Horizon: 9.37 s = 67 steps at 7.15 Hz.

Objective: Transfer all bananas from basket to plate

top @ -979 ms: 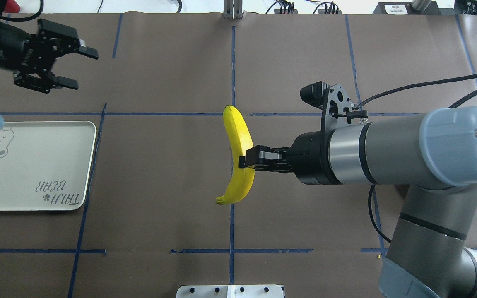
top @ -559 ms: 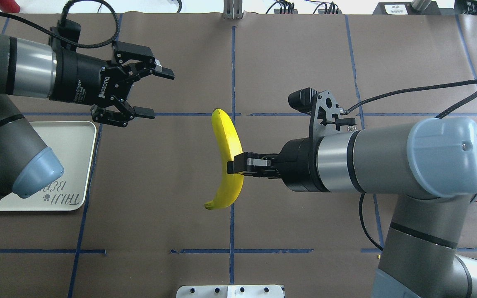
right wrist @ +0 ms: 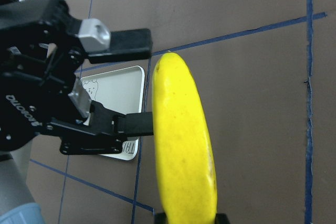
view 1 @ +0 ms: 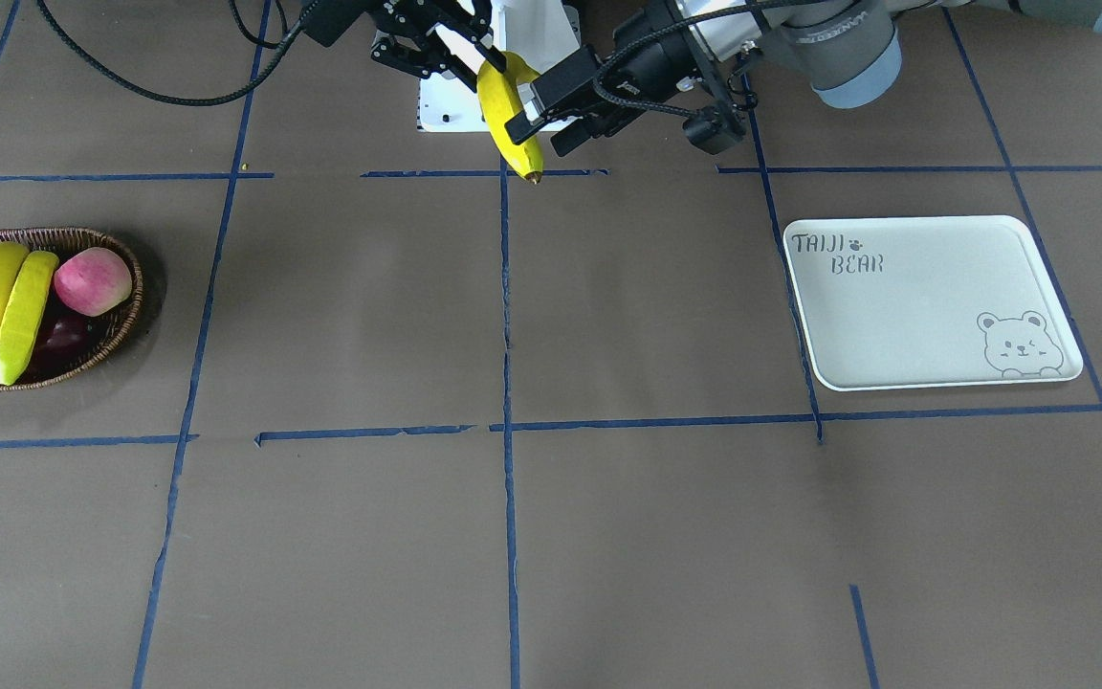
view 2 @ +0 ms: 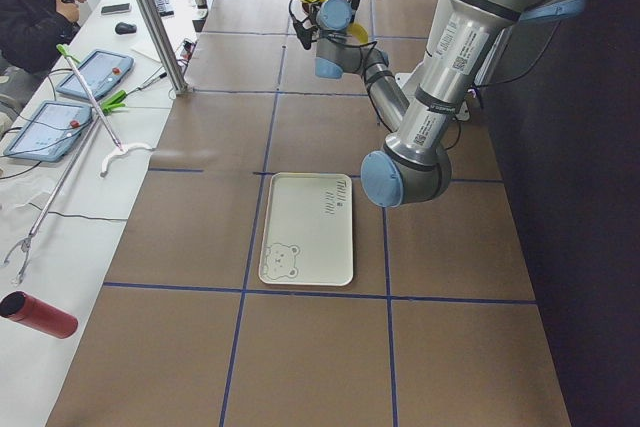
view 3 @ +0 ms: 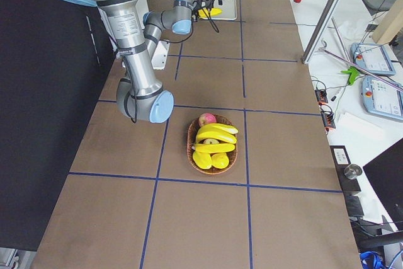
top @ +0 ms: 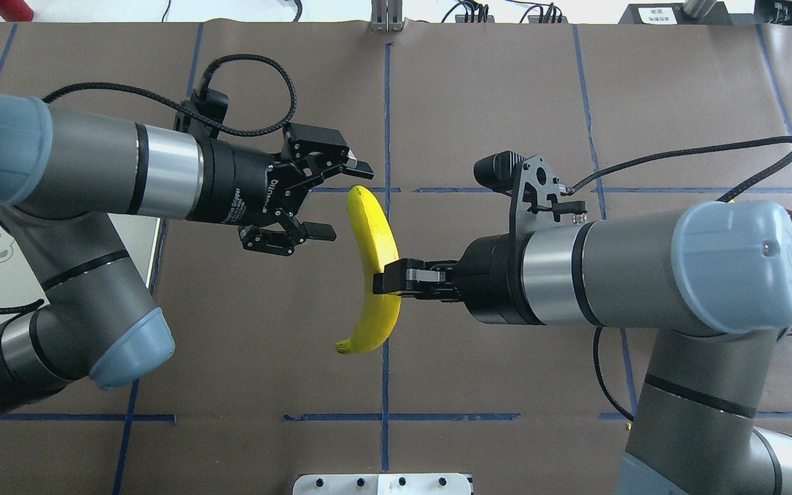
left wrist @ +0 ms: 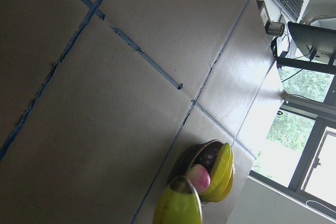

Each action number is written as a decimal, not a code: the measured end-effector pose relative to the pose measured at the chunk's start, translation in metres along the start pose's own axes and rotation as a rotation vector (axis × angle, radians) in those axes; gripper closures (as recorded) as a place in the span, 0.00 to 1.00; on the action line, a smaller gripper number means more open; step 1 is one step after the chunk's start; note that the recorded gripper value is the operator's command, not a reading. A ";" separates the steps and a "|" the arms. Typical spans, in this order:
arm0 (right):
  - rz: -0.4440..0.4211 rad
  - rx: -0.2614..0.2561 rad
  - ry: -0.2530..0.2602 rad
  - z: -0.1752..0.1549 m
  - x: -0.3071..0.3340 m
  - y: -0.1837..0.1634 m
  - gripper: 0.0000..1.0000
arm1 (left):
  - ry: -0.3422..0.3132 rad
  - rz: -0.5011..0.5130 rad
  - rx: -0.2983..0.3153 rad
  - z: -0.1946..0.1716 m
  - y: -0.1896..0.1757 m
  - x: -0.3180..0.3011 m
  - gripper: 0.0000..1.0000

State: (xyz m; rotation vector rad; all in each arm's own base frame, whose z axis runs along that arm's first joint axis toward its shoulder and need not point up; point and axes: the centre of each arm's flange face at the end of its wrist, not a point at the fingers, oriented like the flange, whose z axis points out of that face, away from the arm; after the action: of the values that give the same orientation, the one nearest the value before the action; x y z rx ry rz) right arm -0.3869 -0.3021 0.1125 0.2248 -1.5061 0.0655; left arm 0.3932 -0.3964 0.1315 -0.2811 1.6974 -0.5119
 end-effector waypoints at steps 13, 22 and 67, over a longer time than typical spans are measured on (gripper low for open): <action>-0.014 0.015 -0.041 -0.026 -0.010 0.002 0.00 | -0.208 0.162 0.156 0.010 -0.038 -0.007 1.00; 0.000 -0.003 0.356 -0.086 0.084 -0.087 0.00 | -0.885 0.275 0.270 -0.264 -0.313 -0.279 1.00; -0.187 -0.365 0.864 -0.171 0.459 -0.113 0.29 | -0.495 0.163 0.218 -0.099 -0.194 -0.131 0.01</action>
State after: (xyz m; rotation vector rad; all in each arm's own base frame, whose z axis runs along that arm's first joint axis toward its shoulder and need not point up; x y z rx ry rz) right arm -0.1677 -0.4246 0.5477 0.0251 -0.6126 -0.2365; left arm 0.3029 -0.4879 0.3510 -0.0971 1.1609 -0.4566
